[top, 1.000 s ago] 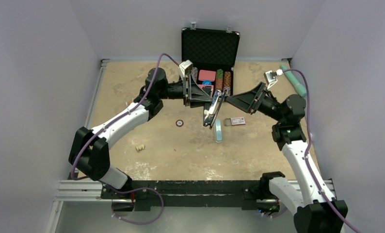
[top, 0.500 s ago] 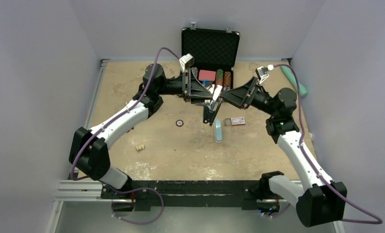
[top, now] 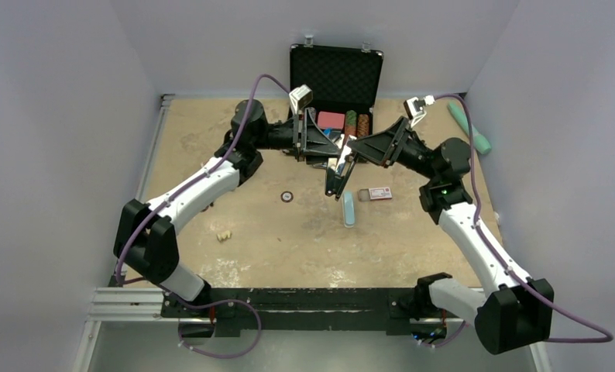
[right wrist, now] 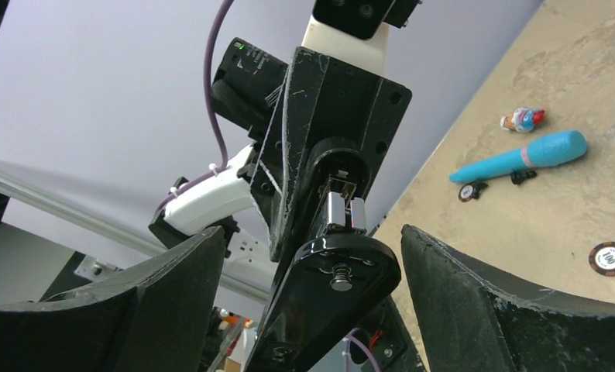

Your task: Unload the staples from the stapler

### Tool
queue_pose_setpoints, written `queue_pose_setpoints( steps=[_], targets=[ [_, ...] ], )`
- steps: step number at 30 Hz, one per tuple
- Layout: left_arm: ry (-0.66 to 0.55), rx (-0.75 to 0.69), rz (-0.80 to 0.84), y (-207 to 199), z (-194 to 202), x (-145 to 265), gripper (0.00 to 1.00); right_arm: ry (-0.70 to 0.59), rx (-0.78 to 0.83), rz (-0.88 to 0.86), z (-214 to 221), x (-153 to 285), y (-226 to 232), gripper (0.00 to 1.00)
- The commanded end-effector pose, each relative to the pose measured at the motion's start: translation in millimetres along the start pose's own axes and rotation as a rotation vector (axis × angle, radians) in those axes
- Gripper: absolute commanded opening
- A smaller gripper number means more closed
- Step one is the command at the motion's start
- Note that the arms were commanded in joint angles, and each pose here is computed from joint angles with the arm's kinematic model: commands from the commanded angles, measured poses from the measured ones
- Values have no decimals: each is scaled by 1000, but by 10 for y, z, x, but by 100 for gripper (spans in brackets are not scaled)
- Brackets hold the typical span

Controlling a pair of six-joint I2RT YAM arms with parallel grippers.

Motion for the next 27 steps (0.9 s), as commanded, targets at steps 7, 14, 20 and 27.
queue_pose_setpoints(
  steps=[7,14,20,27],
  targets=[
    [-11,-95,64,-317,-70,34,0,-6,28,-70,-39,-113,154,79],
    [-13,-106,51,-331,-59,42,0,-35,24,-40,-37,-82,124,46],
    [-20,-107,27,-285,-21,64,0,-53,-8,25,-8,-44,-4,0],
    [-80,-47,-6,-105,9,84,0,-87,-89,183,12,1,-334,0]
  ],
)
Point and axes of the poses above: each gripper's point midway between its finger pads, its own x axis back along the fingers, its own y axis along the line the jaws close on, z = x × y, the point moved 4 cm from there along x, back along the fingers, and after that the axes turned 10 degrees about -x, right-handed, at the moved point
